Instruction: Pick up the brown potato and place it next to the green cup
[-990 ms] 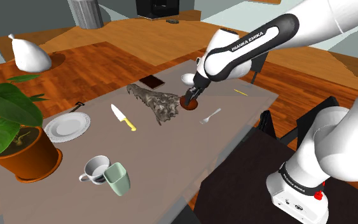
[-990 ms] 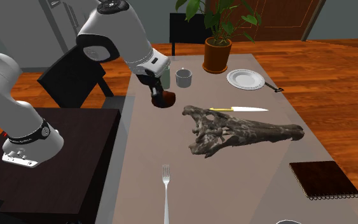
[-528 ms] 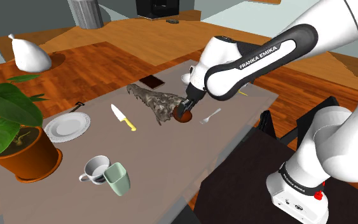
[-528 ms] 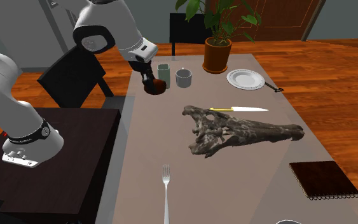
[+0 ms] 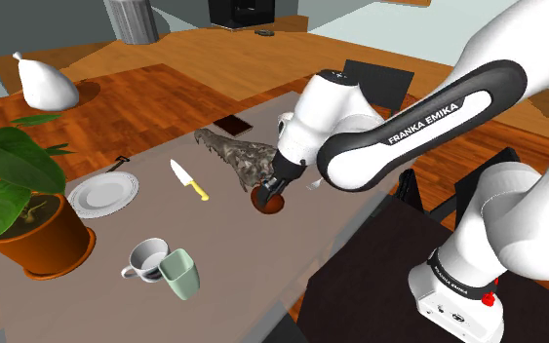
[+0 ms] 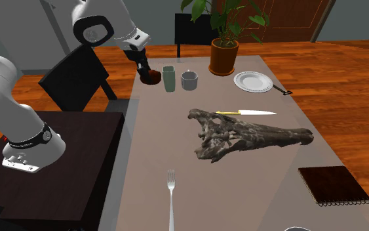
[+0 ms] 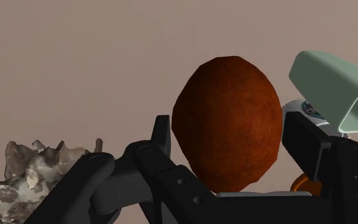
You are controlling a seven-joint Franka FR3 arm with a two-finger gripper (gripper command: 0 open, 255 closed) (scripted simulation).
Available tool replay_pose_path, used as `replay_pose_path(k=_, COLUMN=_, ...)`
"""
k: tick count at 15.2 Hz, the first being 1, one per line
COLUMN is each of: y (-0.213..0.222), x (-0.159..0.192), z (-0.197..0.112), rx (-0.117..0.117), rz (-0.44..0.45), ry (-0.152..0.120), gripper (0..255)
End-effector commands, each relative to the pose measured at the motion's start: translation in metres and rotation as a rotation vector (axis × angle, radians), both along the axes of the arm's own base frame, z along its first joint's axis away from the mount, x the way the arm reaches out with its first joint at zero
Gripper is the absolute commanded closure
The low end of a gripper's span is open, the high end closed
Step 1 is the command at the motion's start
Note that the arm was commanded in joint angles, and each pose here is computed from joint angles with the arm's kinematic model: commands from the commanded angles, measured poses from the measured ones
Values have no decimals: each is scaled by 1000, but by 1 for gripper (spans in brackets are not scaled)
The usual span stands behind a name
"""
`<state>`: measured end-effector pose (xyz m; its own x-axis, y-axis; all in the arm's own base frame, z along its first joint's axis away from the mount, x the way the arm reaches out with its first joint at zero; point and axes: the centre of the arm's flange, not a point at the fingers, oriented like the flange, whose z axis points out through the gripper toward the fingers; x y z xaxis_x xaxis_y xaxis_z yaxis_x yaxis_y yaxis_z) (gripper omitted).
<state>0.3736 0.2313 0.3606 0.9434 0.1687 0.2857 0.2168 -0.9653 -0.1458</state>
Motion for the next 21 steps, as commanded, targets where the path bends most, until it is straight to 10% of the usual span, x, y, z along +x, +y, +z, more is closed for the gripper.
replay_pose_path(k=1, y=23, x=-14, z=1, rx=0, rz=-3, ry=0, gripper=255)
replay_pose_path(k=21, y=215, x=-122, z=-15, rx=0, rz=-3, ry=0, gripper=255)
